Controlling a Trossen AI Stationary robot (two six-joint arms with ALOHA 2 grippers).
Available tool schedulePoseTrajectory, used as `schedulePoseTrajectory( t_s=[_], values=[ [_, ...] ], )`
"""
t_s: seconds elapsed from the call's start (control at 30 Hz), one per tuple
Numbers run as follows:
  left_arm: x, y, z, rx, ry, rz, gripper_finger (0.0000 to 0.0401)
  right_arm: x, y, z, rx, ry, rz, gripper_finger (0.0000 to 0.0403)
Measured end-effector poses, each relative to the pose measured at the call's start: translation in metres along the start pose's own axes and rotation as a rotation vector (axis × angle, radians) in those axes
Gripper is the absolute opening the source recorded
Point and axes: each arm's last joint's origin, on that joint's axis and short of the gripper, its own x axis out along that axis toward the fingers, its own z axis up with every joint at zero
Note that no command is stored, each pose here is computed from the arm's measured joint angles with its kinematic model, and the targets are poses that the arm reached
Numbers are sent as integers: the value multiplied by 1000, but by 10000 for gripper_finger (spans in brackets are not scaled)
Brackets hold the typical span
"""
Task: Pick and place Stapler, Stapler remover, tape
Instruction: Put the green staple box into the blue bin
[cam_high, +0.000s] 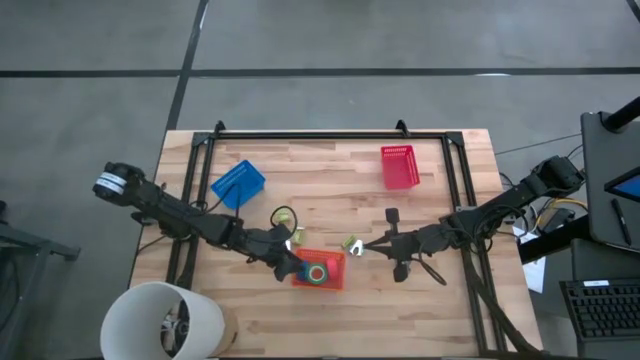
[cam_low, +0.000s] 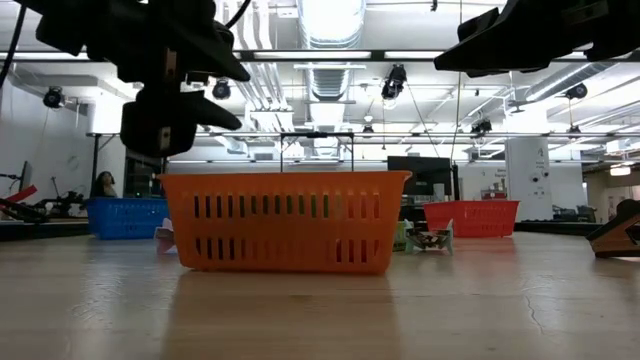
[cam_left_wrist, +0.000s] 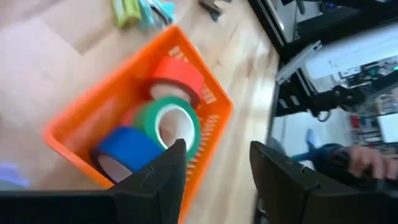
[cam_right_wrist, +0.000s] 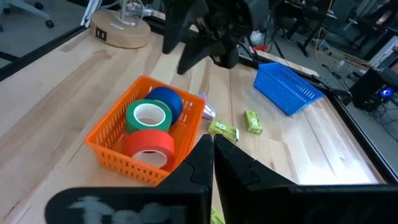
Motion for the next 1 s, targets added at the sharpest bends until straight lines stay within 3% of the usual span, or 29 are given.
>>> schedulePoseTrajectory(
  t_s=[0.37, 0.67, 1.0],
  values=[
    [0, 7, 11, 93, -68, 51, 178, 0, 0, 0, -7, -1, -5, 8],
    [-2, 30, 24, 138, -43, 211, 177, 0, 0, 1, -12, -5, -9, 8],
    [-24, 40, 36, 357, 12, 321, 177, 0, -2, 8, -22, -52, -19, 8]
  ],
)
